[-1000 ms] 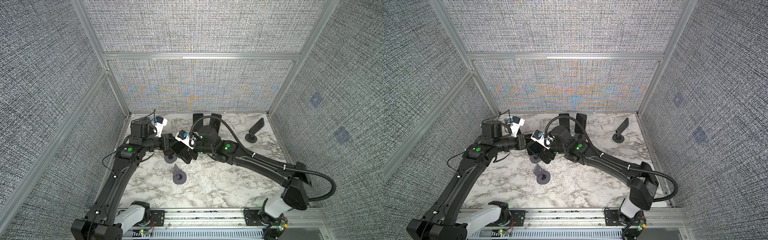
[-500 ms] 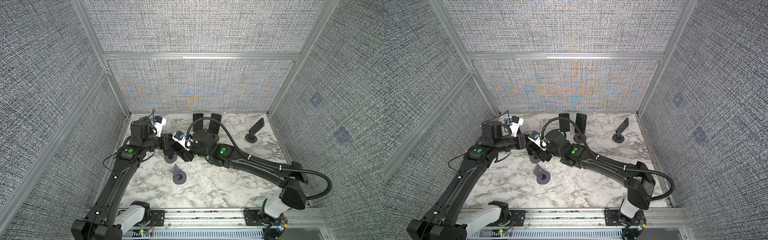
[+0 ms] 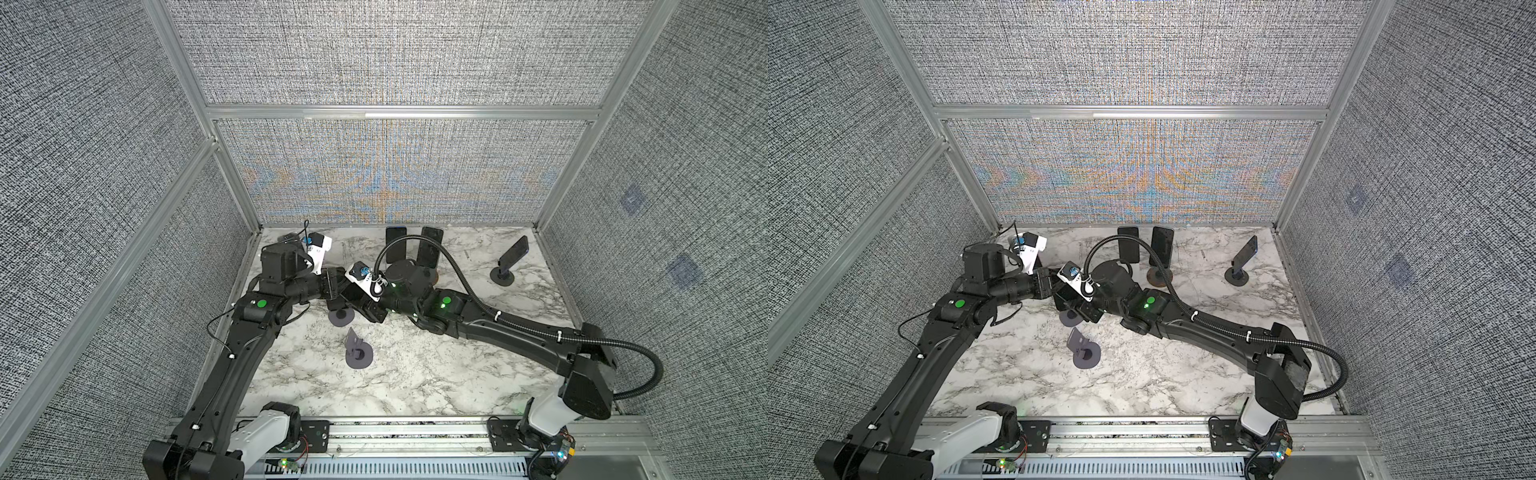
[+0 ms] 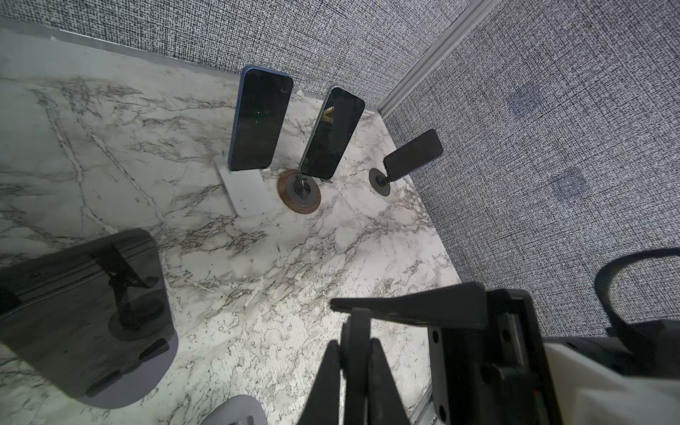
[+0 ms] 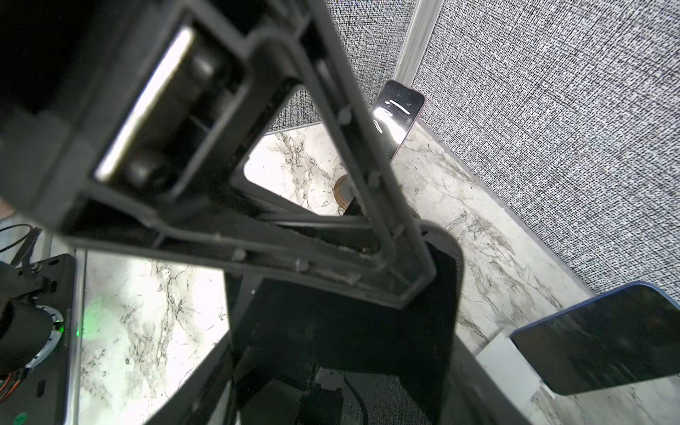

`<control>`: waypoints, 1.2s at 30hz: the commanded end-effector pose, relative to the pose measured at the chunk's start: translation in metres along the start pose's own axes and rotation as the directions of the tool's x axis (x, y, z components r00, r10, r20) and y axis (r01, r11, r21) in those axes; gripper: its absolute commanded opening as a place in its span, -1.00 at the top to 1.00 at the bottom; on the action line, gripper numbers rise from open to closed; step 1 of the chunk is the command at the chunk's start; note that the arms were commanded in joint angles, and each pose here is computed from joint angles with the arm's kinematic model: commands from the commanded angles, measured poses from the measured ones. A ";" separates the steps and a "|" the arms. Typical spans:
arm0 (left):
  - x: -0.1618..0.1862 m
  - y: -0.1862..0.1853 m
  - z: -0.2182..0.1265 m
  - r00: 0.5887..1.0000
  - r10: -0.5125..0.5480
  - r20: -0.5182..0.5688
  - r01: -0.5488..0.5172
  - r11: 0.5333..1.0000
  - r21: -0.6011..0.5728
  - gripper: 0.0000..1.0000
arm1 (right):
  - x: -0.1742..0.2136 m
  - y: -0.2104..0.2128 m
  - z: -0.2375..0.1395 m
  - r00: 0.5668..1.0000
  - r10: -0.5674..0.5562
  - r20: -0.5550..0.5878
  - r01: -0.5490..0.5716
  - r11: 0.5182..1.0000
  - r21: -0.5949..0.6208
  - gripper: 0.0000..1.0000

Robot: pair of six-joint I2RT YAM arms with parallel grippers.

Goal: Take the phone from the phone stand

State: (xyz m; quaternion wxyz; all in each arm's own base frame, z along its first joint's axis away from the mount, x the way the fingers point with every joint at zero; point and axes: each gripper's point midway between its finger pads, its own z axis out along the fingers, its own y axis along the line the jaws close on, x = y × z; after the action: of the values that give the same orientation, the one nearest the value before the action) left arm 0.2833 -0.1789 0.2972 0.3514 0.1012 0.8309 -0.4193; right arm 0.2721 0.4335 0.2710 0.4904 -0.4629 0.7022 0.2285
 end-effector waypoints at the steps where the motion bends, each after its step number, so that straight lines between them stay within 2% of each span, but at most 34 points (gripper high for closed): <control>1: -0.009 -0.010 -0.002 0.999 0.029 0.035 -0.031 0.999 0.044 0.27 | -0.004 -0.008 -0.001 0.999 0.047 0.015 -0.047 0.999 0.027 -0.04; 4: -0.011 -0.009 -0.002 0.998 0.035 0.049 -0.036 0.999 0.032 -0.22 | 0.000 -0.021 -0.002 0.996 0.093 -0.001 -0.092 0.993 0.070 0.01; 5: -0.012 -0.008 -0.003 0.998 0.042 0.056 -0.044 0.999 0.024 -0.30 | 0.004 -0.026 -0.003 0.993 0.120 -0.009 -0.119 0.989 0.090 0.03; 10: -0.016 -0.002 -0.014 0.988 0.110 0.109 -0.104 0.993 -0.055 -0.52 | 0.028 -0.058 -0.019 0.969 0.246 -0.039 -0.234 0.952 0.200 0.15; 13: -0.016 0.006 -0.022 0.982 0.144 0.125 -0.128 0.984 -0.128 -0.58 | 0.061 -0.090 -0.047 0.933 0.350 -0.081 -0.303 0.889 0.344 0.25; 17: -0.016 0.022 -0.025 0.979 0.153 0.136 -0.121 0.968 -0.220 -0.60 | 0.130 -0.131 -0.096 0.830 0.534 -0.160 -0.373 0.746 0.552 0.33; 22: -0.018 0.052 -0.031 0.976 0.152 0.158 -0.084 0.926 -0.369 -0.62 | 0.216 -0.173 -0.157 0.666 0.713 -0.221 -0.334 0.550 0.765 0.44; 24: -0.018 0.061 -0.034 0.974 0.154 0.169 -0.071 0.907 -0.415 -0.63 | 0.240 -0.185 -0.169 0.609 0.759 -0.230 -0.324 0.503 0.801 0.50; 28: -0.011 0.074 -0.038 0.972 0.137 0.193 -0.034 0.888 -0.458 -0.71 | 0.277 -0.208 -0.174 0.516 0.817 -0.256 -0.319 0.461 0.828 0.61; 31: -0.001 0.083 -0.043 0.973 0.125 0.196 -0.013 0.870 -0.493 -0.73 | 0.296 -0.222 -0.166 0.456 0.836 -0.306 -0.290 0.464 0.837 0.62; 36: 0.016 0.091 -0.048 0.983 0.104 0.151 -0.009 0.848 -0.529 -0.80 | 0.326 -0.239 -0.146 0.387 0.856 -0.343 -0.296 0.467 0.833 0.61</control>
State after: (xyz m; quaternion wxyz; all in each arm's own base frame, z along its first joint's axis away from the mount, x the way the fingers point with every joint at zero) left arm 0.2938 -0.0956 0.2570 0.4577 -0.0005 0.8675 -0.1948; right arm 0.3785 0.0702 0.0787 0.1801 0.0059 0.9806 -0.0770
